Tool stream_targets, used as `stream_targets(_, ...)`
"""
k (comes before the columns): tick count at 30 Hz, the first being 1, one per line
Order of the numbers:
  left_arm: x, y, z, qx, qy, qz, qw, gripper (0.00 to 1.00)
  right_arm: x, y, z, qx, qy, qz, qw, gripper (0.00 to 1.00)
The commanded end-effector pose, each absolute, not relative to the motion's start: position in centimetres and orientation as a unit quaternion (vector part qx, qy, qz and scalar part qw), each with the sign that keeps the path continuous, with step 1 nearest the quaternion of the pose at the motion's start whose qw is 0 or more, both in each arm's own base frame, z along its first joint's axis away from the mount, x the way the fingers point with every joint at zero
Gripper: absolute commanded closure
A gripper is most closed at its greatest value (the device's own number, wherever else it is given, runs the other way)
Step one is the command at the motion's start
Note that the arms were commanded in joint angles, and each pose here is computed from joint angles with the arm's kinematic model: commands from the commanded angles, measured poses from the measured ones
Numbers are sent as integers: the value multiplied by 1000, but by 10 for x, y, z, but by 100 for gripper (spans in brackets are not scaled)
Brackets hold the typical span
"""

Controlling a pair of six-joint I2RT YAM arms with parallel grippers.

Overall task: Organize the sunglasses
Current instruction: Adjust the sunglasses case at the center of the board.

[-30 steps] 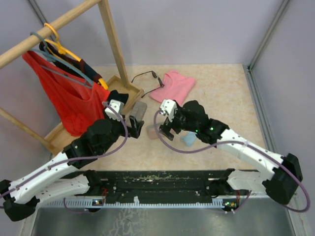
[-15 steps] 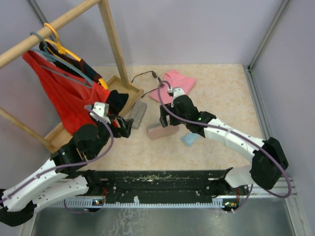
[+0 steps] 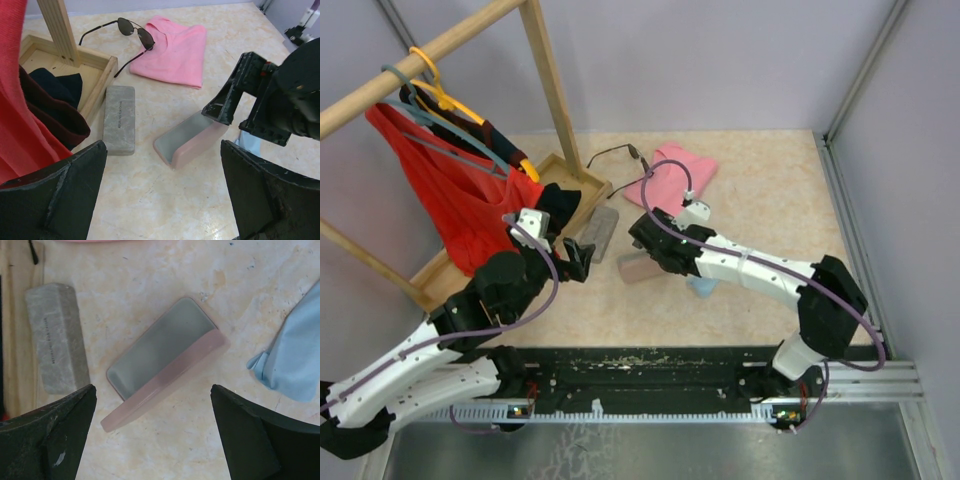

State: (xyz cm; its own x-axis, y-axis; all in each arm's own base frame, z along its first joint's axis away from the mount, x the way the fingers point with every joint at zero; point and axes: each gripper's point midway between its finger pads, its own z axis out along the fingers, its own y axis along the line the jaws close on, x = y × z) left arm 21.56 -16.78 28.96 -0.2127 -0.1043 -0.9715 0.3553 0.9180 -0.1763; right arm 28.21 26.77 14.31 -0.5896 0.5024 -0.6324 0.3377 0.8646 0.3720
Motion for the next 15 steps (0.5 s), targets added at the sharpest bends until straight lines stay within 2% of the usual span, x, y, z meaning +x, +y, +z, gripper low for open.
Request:
stream_targets(1,214,-168,297,87,747,-195,630,0,286,273,133,297,871,101,377,4)
stream_targets(15,211,-163,301,85,742,-198,635,0,295,293,99,279,884,91,363,22)
